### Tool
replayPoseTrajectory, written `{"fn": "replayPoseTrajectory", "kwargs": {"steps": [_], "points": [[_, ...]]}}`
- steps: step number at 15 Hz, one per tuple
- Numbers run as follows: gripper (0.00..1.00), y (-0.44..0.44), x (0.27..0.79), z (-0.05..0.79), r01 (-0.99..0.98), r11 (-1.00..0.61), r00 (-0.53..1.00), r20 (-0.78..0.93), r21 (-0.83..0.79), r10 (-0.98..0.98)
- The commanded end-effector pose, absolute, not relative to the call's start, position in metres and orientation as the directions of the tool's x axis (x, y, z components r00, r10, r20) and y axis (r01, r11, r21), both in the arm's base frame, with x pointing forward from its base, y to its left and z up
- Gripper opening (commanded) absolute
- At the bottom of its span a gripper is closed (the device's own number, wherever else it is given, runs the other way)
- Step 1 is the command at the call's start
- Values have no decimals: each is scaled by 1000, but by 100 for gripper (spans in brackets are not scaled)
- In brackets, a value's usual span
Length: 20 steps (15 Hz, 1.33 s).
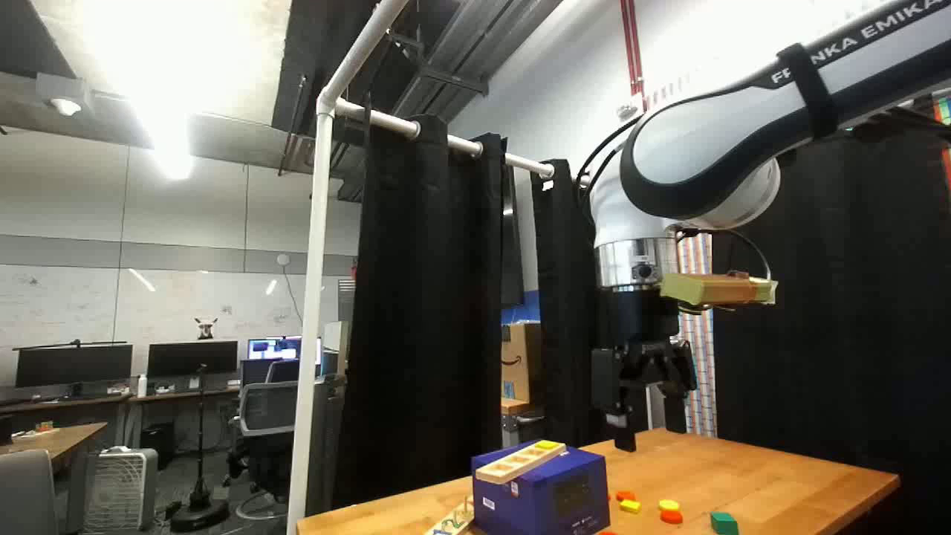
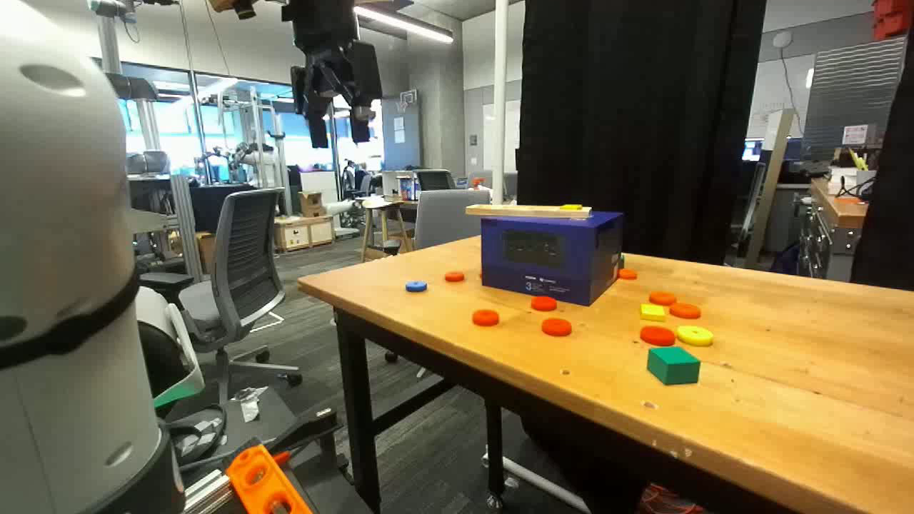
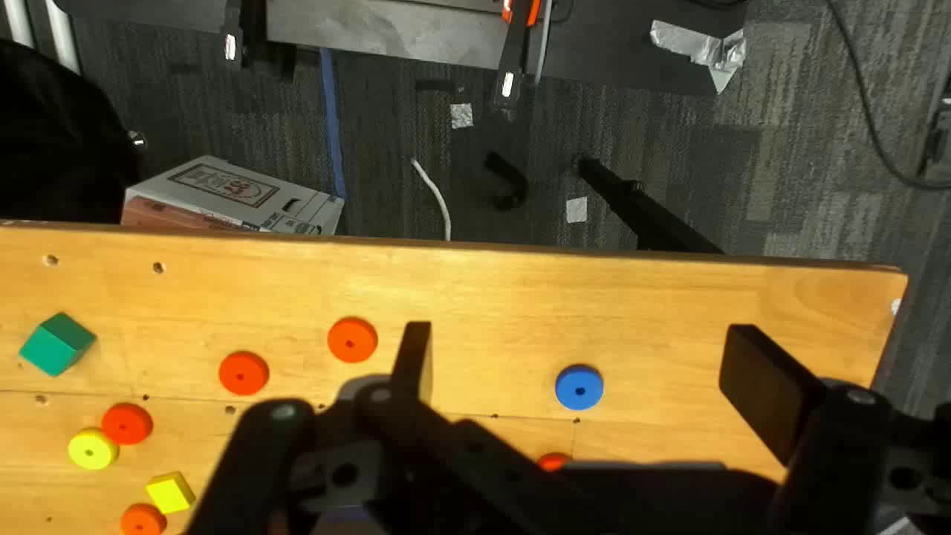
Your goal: Put the green block on the wooden board on top of the blue box
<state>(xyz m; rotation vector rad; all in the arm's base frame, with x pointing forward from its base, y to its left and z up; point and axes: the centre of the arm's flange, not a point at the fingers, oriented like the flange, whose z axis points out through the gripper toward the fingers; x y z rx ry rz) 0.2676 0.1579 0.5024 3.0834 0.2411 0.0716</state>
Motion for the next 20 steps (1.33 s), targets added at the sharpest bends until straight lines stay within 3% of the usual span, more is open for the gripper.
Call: {"fn": "replayPoseTrajectory", "kwargs": {"steps": [1, 12, 20], "points": [[100, 159, 268, 506, 155, -987, 986, 49, 50, 157], [100, 158, 269, 509, 147, -988, 987, 59, 50, 149], [100, 87, 299, 491, -215, -977, 973, 81, -7, -214]]}}
